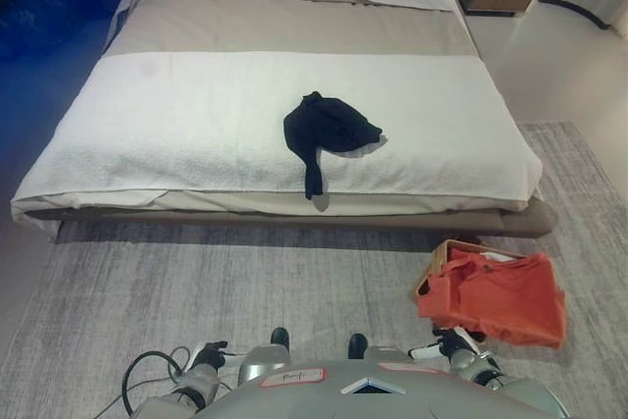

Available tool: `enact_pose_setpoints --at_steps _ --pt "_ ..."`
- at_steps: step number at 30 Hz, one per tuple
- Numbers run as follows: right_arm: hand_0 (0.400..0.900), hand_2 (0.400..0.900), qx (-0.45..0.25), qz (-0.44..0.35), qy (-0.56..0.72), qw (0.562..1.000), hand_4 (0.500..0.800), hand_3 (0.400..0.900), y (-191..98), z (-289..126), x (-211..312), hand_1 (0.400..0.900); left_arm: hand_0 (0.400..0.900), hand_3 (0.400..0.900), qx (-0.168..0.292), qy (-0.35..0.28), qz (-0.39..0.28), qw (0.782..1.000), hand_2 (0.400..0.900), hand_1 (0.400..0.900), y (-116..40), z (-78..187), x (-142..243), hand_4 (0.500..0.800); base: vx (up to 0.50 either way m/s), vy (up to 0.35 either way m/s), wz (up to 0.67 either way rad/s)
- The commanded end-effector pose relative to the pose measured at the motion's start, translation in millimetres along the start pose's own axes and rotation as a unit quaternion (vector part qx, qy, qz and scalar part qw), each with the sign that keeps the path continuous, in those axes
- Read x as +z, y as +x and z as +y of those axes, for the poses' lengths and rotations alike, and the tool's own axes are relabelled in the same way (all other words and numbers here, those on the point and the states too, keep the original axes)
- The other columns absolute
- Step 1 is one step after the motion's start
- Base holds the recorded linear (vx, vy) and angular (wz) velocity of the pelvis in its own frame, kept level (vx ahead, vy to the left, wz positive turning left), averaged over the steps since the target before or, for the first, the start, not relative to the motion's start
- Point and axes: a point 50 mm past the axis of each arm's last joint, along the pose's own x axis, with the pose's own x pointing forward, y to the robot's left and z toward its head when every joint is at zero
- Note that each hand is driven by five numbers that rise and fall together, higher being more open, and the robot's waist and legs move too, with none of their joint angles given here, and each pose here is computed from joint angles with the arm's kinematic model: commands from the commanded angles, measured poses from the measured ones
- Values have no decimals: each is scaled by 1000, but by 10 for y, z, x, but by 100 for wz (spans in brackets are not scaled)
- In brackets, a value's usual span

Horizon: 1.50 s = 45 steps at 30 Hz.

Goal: Put the clothes on the bed into the basket.

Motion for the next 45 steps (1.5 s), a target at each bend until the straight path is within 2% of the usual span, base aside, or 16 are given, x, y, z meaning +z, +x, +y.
enact_pose_setpoints --at_steps 1,4,11,12,16,18,25,29,39,45 --pt "900 900 -39 -31 -31 998 800 900 30 -248 283 900 900 900 32 -47 -29 998 900 900 33 213 302 800 -99 -188 11" --pt "900 900 -55 -29 -22 998 800 900 38 -362 282 900 900 900 29 -75 -25 996 900 900 33 191 330 800 86 -111 13" --pt "900 900 -53 -14 -17 998 800 900 36 -314 192 900 900 900 38 -110 30 993 900 900 19 145 0 800 438 44 -55" --pt "900 900 -51 -17 -6 999 800 900 33 -279 217 900 900 900 48 -141 53 987 900 900 7 122 -105 800 537 179 -85" --pt "900 900 -43 -30 -4 999 800 900 26 -232 318 900 900 900 55 -186 66 979 900 900 -4 96 -165 800 663 354 -86" --pt "900 900 -39 -32 -1 999 800 900 24 -215 335 900 900 900 57 -184 72 979 900 900 -6 100 -191 800 755 556 -27" --pt "900 900 -29 -83 -2 996 800 900 -4 -193 617 900 900 900 68 -154 14 986 900 900 39 399 98 800 513 401 18" --pt "900 900 -21 -68 11 997 800 900 4 -157 513 900 900 900 68 -126 -12 990 900 900 46 475 261 800 534 289 54" --pt "900 900 -21 -4 66 998 800 900 22 -145 142 900 900 900 35 -86 5 996 900 900 41 303 140 800 446 -15 45" --pt "900 900 -18 -14 35 999 800 900 24 -165 165 900 900 900 36 -88 31 995 900 900 32 301 -18 800 386 -213 17"
